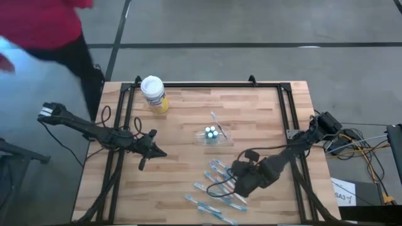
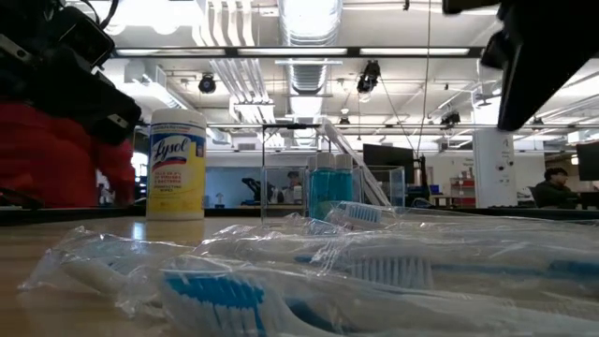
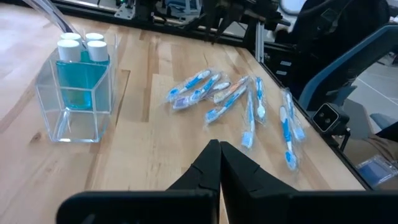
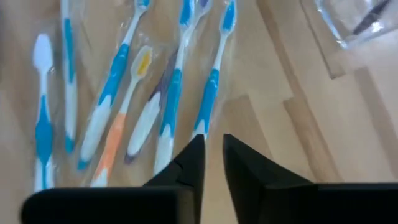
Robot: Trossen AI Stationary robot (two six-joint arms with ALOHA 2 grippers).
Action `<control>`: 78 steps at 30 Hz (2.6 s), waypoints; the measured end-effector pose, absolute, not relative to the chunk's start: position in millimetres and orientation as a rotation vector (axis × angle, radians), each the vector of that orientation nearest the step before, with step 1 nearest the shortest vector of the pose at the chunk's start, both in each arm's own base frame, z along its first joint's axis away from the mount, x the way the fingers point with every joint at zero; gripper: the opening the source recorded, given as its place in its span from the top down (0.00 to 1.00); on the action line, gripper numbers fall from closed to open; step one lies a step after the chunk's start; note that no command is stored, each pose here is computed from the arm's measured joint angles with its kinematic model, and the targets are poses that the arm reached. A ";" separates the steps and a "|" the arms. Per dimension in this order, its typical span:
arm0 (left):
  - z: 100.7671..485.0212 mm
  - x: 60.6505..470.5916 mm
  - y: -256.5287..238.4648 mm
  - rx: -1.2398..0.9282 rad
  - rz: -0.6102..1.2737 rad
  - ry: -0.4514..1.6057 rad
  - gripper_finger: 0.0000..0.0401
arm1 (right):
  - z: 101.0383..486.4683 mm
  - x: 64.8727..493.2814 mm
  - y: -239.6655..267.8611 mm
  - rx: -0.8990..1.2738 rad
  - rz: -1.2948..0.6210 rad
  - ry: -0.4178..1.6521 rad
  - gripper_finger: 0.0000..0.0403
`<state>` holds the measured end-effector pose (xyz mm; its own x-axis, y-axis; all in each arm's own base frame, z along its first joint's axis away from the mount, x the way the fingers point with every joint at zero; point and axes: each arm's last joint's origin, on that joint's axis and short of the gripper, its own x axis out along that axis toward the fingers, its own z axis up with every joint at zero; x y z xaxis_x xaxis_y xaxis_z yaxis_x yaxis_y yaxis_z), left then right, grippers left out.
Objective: Pick & Place toothbrushing station
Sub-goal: Put the blue toothbrush into the left compartment of the transparent organizer
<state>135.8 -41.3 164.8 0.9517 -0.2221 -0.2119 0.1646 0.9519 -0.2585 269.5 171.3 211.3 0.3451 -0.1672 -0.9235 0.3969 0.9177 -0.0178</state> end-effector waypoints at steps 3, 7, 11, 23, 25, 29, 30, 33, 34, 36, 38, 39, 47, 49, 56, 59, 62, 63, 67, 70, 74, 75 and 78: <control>164.5 136.1 -41.4 -0.240 -0.199 0.244 0.99 | 195.8 271.5 165.7 0.237 -0.350 1.147 0.76; 164.1 136.2 -41.4 -0.236 -0.199 0.247 0.99 | 178.3 270.0 156.7 0.260 -0.357 1.155 0.66; 164.0 136.3 -41.5 -0.233 -0.199 0.247 0.99 | 166.9 267.5 149.5 0.273 -0.378 1.162 0.60; 164.0 136.4 -41.1 -0.218 -0.188 0.244 0.99 | 148.3 267.9 145.8 0.311 -0.330 1.125 0.58; 164.0 136.4 -41.1 -0.218 -0.187 0.243 0.99 | 144.0 266.8 144.7 0.315 -0.330 1.124 0.59; 164.0 136.5 -41.1 -0.233 -0.185 0.245 0.99 | 139.9 267.6 143.6 0.327 -0.317 1.103 0.60; 164.0 136.5 -41.0 -0.233 -0.185 0.245 0.99 | 139.0 267.1 143.0 0.324 -0.319 1.106 0.61; 164.1 136.5 -40.9 -0.225 -0.182 0.242 0.99 | 138.7 267.0 142.9 0.319 -0.316 1.106 0.62; 164.2 136.5 -40.9 -0.222 -0.181 0.241 0.99 | 138.3 266.7 142.8 0.318 -0.316 1.106 0.62; 164.3 136.6 -40.7 -0.218 -0.176 0.239 0.99 | 136.7 265.6 141.9 0.315 -0.319 1.111 0.63; 164.2 136.6 -40.7 -0.218 -0.175 0.239 0.99 | 134.3 263.7 140.7 0.311 -0.323 1.117 0.64; 164.2 136.6 -40.7 -0.218 -0.175 0.239 0.99 | 132.6 262.9 139.9 0.312 -0.323 1.116 0.65; 164.2 136.6 -40.7 -0.220 -0.175 0.239 0.99 | 123.3 257.9 134.0 0.320 -0.329 1.110 0.68; 164.4 136.6 -40.7 -0.216 -0.175 0.237 0.99 | 123.1 257.6 133.8 0.318 -0.332 1.109 0.71; 164.9 136.7 -40.7 -0.215 -0.176 0.232 0.99 | 133.3 256.1 132.3 0.254 -0.300 1.108 0.92; 165.1 136.7 -40.7 -0.215 -0.176 0.230 0.99 | 151.1 259.3 133.0 0.251 -0.283 1.034 0.95; 167.8 137.2 -40.9 -0.198 -0.182 0.200 0.99 | 170.5 260.1 132.3 0.250 -0.289 0.956 0.95; 170.0 137.6 -41.0 -0.186 -0.187 0.176 0.99 | 178.0 260.1 133.0 0.243 -0.290 0.925 0.95; 179.5 138.6 -41.4 -0.178 -0.200 0.085 0.97 | 213.7 260.8 135.9 0.172 -0.285 0.759 0.95; 187.2 139.8 -41.8 -0.171 -0.206 0.039 0.95 | 235.5 261.5 137.3 0.110 -0.254 0.649 0.95; 196.1 141.5 -42.9 -0.159 -0.224 0.014 0.93 | 257.1 265.1 138.4 0.039 -0.160 0.486 0.95; 198.8 142.3 -43.1 -0.149 -0.224 0.006 0.93 | 260.5 266.6 138.9 0.023 -0.133 0.438 0.95; 211.2 146.9 -44.6 -0.116 -0.225 -0.025 0.94 | 270.4 272.2 140.5 -0.015 -0.006 0.321 0.95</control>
<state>146.9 -44.6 211.2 0.9745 -0.2211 0.0374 0.2240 0.9681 -0.1121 272.2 140.5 270.4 0.9490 -0.0079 -0.3151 0.0032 0.9999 -0.0153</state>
